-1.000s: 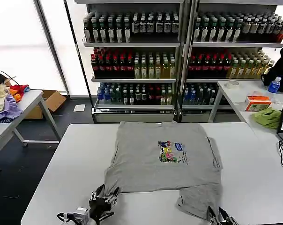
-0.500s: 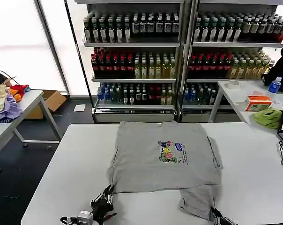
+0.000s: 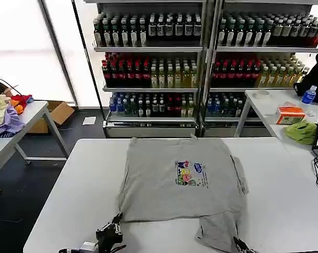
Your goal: Fold and organize the clothes.
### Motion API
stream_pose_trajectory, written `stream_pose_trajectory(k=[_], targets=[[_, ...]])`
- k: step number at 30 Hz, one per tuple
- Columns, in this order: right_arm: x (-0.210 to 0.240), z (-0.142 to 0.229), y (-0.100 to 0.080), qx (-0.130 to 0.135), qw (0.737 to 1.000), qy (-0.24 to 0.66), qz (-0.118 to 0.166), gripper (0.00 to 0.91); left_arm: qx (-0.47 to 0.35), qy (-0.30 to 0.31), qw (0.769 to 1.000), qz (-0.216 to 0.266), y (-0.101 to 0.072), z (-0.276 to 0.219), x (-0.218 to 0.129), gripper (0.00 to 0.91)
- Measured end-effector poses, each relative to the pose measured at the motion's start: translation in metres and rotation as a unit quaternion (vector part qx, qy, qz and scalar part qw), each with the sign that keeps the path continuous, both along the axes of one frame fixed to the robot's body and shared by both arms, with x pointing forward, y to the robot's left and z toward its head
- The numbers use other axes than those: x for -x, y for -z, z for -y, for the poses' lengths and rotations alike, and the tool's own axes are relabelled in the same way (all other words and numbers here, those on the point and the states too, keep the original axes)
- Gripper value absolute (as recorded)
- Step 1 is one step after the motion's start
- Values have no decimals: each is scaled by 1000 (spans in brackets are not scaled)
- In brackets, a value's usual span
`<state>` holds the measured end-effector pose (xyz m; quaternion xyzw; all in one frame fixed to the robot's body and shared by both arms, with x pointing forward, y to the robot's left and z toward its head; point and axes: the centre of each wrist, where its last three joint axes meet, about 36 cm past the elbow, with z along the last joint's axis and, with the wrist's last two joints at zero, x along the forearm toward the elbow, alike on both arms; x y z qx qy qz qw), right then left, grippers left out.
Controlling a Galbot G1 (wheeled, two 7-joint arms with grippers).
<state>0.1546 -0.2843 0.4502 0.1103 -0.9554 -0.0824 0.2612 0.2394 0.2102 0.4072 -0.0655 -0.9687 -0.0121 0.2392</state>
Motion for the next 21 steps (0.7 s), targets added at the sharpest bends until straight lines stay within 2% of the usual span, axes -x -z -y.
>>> stream_pose_trajectory(k=[5, 10, 16, 21], targets=[[1, -4, -3, -29, 999, 2, 23, 0, -4, -1, 1000, 3, -17, -10, 9, 30], [-13, -4, -2, -46, 997, 25, 63, 0, 3, 11, 1000, 11, -30, -15, 8, 30], [-50, 2, 0, -60, 989, 55, 121, 0, 18, 24, 999, 35, -37, -22, -12, 30], [-83, 7, 4, -66, 982, 79, 156, 0, 34, 37, 997, 52, -38, -29, -40, 30]])
